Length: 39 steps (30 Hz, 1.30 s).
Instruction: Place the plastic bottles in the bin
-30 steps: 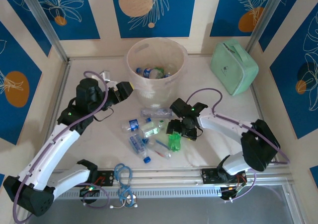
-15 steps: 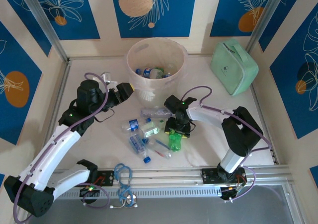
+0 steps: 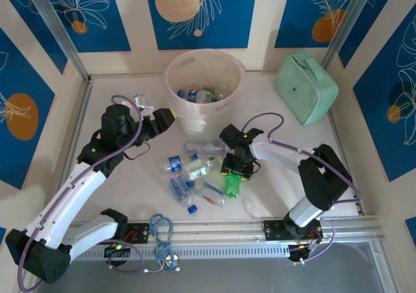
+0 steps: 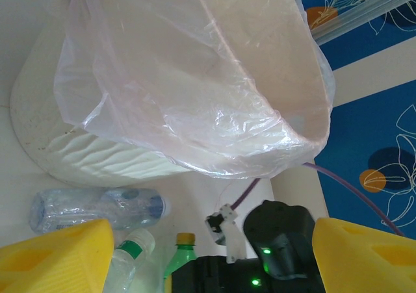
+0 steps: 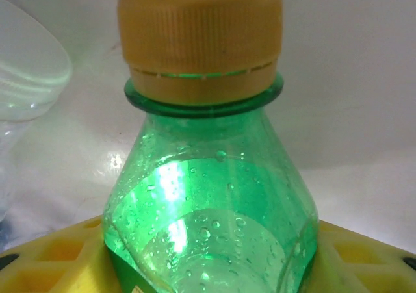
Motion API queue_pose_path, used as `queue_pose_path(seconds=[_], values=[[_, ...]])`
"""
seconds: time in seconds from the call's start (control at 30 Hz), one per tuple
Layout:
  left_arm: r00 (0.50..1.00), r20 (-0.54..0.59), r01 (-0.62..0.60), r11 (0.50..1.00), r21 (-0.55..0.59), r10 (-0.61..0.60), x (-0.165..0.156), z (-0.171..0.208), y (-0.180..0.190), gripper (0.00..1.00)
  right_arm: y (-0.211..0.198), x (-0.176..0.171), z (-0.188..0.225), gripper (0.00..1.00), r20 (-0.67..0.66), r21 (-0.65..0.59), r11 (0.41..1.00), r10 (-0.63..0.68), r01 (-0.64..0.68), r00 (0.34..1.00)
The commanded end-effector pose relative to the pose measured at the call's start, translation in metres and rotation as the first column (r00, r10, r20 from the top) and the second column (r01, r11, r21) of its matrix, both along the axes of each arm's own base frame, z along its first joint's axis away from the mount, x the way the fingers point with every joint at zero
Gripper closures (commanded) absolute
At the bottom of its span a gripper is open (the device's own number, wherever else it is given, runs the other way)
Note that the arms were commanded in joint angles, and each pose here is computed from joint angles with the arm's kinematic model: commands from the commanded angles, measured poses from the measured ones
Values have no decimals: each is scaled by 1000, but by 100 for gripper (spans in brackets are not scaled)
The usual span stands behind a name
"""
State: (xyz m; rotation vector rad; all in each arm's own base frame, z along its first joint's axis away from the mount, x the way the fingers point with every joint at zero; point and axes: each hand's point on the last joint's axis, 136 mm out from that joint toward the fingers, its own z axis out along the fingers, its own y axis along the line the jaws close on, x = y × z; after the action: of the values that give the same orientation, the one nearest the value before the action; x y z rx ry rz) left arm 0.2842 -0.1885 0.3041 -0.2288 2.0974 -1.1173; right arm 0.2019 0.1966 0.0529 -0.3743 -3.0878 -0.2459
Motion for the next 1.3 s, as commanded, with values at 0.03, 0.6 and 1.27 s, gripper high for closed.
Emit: queue_pose_path(seconds=[0.03,0.6,1.27], values=[[999,10,30,999,-22,-30,-2,2,-6,20,-22,1,33,48,103,7,999,-50,50,993],[865,227,473,878,-68,-448,-53,54,-111,0,-31,15,246,48,594,513,856,-297,-67,747],[629,380,771,608,-192,-678,-112,90,-185,0,2,32,352,47,649,689,669,-398,-279,648]])
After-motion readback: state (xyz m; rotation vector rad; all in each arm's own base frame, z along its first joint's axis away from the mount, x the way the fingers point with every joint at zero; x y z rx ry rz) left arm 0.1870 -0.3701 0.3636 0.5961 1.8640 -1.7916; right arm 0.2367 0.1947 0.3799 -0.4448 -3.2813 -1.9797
